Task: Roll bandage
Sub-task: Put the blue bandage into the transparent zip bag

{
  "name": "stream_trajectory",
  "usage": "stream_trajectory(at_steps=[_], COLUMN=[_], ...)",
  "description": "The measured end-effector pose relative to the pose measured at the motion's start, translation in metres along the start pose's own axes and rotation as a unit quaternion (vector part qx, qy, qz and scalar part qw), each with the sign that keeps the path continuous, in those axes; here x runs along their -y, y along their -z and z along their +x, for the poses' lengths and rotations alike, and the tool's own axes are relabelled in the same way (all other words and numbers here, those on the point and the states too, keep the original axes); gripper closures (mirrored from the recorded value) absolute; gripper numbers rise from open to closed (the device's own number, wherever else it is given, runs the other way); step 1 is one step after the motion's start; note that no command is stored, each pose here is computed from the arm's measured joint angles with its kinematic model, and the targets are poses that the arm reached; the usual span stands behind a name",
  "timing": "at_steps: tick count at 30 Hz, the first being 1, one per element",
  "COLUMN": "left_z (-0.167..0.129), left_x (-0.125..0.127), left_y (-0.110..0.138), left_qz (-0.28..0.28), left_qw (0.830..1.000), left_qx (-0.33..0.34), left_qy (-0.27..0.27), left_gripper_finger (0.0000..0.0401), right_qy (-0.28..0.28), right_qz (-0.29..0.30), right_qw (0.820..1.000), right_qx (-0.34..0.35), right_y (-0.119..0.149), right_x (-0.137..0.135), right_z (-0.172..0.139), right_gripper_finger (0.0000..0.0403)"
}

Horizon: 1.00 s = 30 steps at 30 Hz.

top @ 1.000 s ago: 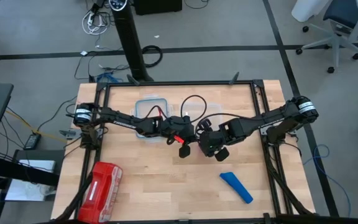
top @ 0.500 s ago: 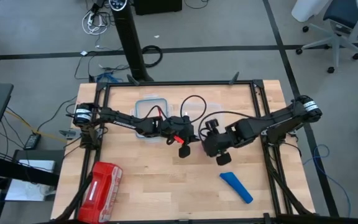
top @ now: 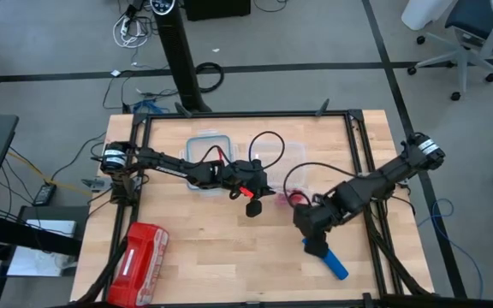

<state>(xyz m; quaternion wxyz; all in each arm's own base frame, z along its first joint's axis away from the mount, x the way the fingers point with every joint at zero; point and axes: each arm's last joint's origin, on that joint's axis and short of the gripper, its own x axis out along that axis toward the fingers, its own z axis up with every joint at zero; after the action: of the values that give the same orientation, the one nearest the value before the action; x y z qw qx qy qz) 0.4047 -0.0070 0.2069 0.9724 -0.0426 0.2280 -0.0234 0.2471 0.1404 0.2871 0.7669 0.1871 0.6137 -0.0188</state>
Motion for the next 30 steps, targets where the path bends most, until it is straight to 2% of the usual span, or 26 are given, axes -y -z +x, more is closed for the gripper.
stream_trajectory(at_steps=[8, 14, 18, 25, 30], left_z=[0.0, 0.0, 0.0, 0.0, 0.0], left_x=[0.001, 0.002, 0.002, 0.002, 0.002], left_y=[0.005, 0.005, 0.006, 0.006, 0.006], left_qz=[0.011, 0.021, 0.026, 0.038, 0.048], left_qw=[1.0, 0.999, 0.999, 0.999, 0.998], left_qx=[-0.025, -0.029, -0.03, -0.032, -0.031], left_qy=[-0.001, 0.0, 0.001, 0.001, 0.002], left_gripper_finger=[0.0401, 0.0401, 0.0401, 0.0401, 0.0401], right_qy=[-0.015, -0.023, -0.009, -0.011, 0.027], right_qz=[0.143, 0.235, 0.282, 0.328, 0.341], right_qw=[0.989, 0.971, 0.957, 0.943, 0.934], right_qx=[-0.033, -0.044, -0.059, -0.063, -0.1], right_y=[0.037, 0.069, 0.093, 0.12, 0.129], right_x=[-0.017, -0.032, -0.036, -0.039, -0.033], right_z=[0.029, 0.045, 0.052, 0.071, 0.091], right_gripper_finger=[0.0249, 0.0249, 0.024, 0.0178, 0.0116])
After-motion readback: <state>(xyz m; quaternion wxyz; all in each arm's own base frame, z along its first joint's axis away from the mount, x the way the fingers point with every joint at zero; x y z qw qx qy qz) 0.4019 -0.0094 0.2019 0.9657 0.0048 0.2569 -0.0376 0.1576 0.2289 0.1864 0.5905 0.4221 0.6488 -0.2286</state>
